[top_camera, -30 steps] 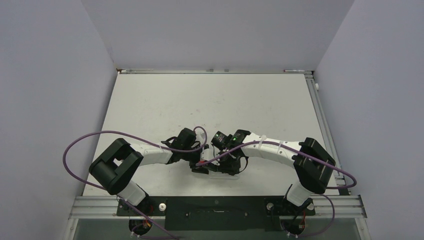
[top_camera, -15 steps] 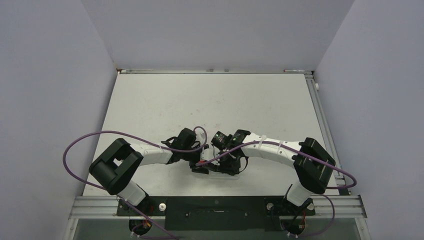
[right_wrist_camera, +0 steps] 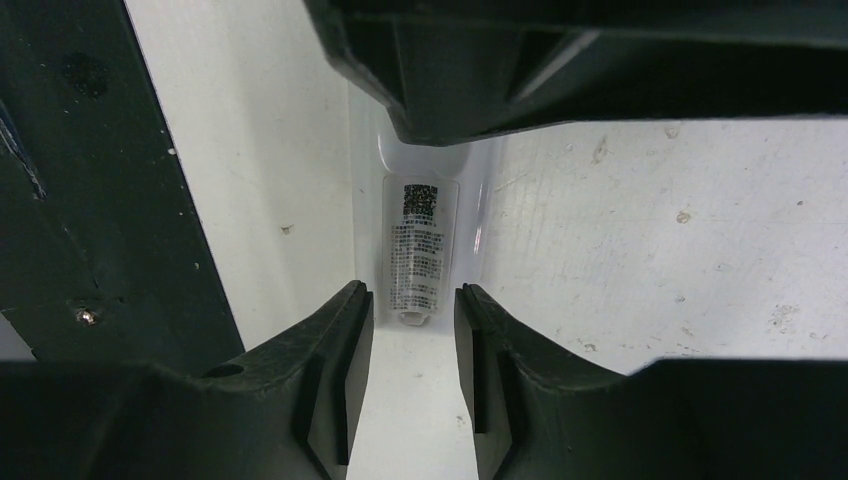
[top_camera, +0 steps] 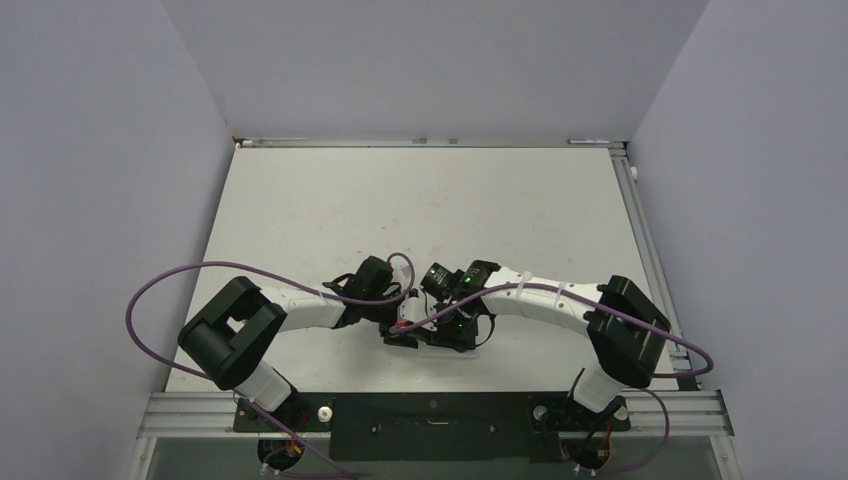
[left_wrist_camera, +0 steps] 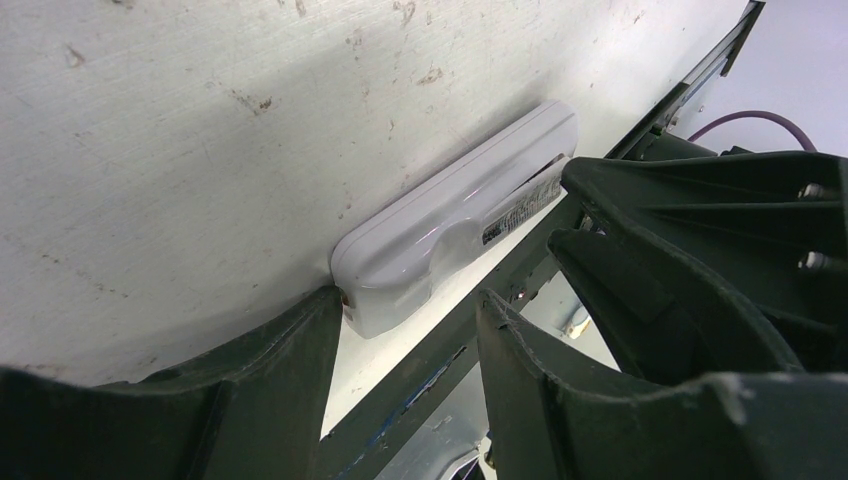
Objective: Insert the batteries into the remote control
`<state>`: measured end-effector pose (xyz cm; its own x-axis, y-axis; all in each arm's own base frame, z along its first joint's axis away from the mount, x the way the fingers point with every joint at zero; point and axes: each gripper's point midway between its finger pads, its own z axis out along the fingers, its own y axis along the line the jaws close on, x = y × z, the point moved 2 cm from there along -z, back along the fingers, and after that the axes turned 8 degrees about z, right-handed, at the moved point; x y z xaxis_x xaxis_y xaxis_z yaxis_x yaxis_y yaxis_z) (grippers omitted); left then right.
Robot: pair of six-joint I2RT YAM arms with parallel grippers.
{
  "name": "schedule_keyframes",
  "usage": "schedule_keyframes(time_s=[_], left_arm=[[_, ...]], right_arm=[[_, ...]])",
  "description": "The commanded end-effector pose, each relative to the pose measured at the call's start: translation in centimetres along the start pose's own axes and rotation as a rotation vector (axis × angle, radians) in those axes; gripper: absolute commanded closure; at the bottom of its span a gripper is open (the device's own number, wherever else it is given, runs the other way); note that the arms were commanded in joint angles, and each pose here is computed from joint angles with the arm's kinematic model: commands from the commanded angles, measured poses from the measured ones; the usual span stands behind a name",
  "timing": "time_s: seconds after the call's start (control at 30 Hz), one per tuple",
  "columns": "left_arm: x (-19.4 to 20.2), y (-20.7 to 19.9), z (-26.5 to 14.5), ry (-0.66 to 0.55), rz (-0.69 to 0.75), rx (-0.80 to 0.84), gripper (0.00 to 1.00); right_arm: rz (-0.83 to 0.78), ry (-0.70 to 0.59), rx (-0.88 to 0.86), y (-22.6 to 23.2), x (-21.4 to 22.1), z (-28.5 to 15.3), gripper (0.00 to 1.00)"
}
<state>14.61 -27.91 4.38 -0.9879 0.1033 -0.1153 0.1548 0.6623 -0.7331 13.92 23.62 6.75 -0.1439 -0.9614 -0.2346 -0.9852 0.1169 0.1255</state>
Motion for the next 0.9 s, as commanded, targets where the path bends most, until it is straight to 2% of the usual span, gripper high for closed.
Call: schedule_keyframes(time_s=[0.0,0.27,0.43,0.57,0.67,0.87], left_arm=[[-0.7,-0.2,-0.1,-0.040,0.045,-0.012,0.51],[-0.5,-0.1,-0.2,-0.040,0.043,-0.018,0.50],[-0.4,-0.1,-0.5,-0.048,0.043,-0.022,0.51],[-0.4,-0.1,-0.7,-0.057,0.043,-0.026,0.50],[-0.3,0.0,-0.8,-0.061,0.039,-0.028,0.50],[-0.4,-0.3,-1.1,-0.076,0.036,-0.029,0.51]], right_arm=[[-0.021,-0.099,0.016,0.0,-2.1,-1.5,0.64],[0.059,-0.200,0.105,-0.6,-2.8,-4.2,0.64],[0.189,-0.309,0.201,-1.0,-3.2,-6.4,0.66],[0.357,-0.396,0.247,-1.0,-3.6,-8.0,0.68],[0.495,-0.437,0.271,-0.9,-3.5,-8.6,0.73],[0.680,-0.480,0.280,-0.5,-2.8,-8.3,0.91]])
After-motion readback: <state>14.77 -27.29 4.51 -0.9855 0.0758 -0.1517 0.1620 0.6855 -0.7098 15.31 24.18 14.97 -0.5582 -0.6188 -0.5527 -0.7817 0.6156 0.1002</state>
